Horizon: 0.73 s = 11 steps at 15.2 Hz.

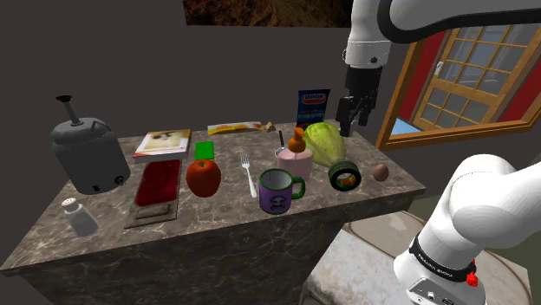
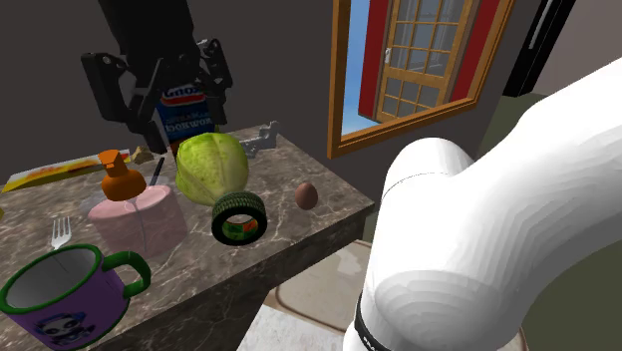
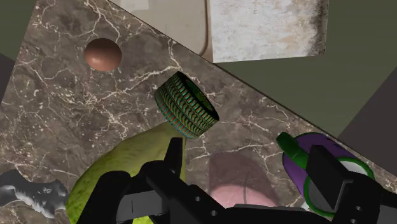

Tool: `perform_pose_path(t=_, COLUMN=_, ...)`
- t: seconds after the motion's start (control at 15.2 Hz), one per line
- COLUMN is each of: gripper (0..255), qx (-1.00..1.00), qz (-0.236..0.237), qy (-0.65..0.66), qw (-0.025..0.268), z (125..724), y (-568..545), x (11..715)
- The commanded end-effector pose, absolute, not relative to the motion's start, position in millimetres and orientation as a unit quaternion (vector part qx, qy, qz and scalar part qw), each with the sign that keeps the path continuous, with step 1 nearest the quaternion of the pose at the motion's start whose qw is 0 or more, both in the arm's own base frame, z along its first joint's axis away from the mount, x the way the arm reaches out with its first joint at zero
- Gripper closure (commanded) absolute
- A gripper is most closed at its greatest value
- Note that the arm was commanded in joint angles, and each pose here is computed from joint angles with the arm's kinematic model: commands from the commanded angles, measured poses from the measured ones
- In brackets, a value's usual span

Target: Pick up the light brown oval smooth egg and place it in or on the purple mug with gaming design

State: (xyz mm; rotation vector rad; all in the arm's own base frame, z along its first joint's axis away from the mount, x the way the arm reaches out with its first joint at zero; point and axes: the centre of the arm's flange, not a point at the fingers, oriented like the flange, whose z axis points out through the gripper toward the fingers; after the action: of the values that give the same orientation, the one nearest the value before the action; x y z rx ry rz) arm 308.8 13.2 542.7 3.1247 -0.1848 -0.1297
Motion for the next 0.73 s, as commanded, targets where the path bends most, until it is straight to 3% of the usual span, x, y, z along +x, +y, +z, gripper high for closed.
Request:
perform_pose_path(t=0.0, gripper=0, qx=0.997, qz=-0.041, qy=-0.059, qw=0.004, z=542.7, y=13.2, x=308.8)
perform_pose_path(t=0.66, gripper=0, qx=0.994, qz=-0.041, qy=-0.1, qw=-0.016, z=460.1, y=-90.7, x=273.7)
